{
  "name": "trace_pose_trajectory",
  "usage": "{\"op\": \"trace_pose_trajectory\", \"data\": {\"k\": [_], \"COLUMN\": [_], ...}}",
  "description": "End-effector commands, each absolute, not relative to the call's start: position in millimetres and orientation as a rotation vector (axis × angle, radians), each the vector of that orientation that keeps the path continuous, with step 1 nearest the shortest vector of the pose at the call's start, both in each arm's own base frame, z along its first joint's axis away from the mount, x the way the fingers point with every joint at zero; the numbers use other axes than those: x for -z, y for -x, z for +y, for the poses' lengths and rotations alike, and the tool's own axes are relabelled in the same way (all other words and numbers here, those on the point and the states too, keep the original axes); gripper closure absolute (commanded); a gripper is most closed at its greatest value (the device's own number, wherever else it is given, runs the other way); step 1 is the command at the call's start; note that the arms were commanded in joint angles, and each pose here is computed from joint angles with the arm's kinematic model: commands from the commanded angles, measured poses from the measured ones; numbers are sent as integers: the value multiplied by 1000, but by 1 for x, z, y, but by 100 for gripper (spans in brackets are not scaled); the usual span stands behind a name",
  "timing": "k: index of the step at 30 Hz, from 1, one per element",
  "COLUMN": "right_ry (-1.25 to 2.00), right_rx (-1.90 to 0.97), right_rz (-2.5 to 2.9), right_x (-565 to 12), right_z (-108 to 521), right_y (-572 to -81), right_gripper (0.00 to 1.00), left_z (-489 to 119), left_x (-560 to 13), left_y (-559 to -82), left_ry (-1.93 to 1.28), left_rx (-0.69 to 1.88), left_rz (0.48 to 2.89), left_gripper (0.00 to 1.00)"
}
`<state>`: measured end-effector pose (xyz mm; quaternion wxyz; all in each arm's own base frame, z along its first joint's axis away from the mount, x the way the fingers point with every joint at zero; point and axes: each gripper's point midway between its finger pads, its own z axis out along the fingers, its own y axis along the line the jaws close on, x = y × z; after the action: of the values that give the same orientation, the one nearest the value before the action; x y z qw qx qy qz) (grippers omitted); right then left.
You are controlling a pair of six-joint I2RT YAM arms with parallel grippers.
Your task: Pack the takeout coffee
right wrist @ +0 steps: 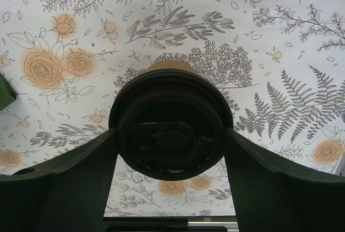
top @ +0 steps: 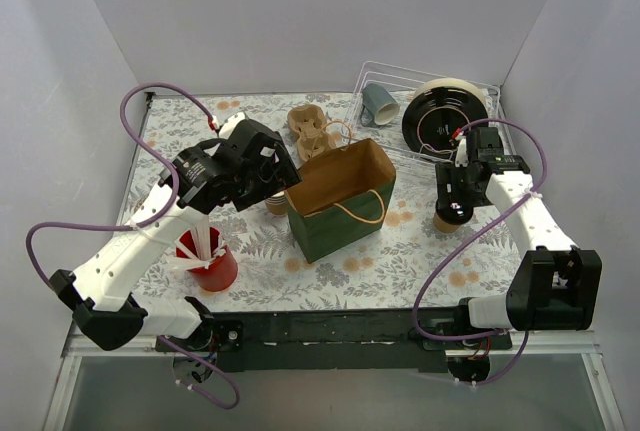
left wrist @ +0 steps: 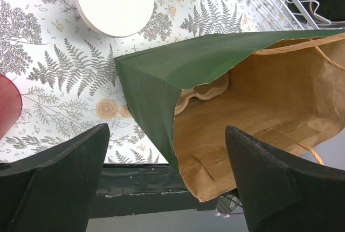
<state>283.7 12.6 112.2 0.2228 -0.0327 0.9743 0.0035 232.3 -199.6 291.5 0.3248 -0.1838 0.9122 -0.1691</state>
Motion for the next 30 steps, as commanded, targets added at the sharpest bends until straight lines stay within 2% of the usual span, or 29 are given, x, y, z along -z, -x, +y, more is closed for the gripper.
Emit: {"op": "trace_pose_trajectory", "data": {"k": [1,6,13,26,30], "right_ry": [72,78,78,79,94], "right_rx": [11,25,28,61,50], "right_rz": [2722,2721,2723,2594,2553], "right_x": [-112,-110,-109,-171,-192], "right_z": [10,8,7,3,4], "right_y": [-276,-272,-266,-278,-279], "right_gripper": [22,30,39,44,46], "left_z": [-189,-197,-200,-214,-208], "left_x": [-298,-306,-287,-295,-296], "left_y": [-231,-235,-228,-219,-215], "left_ry": [550,597,630,617,628], "left_rx": [439,492,460,552,549], "left_rz": [2355,2344,2419,2472,2466], "left_gripper": [17,19,21,38,41]}}
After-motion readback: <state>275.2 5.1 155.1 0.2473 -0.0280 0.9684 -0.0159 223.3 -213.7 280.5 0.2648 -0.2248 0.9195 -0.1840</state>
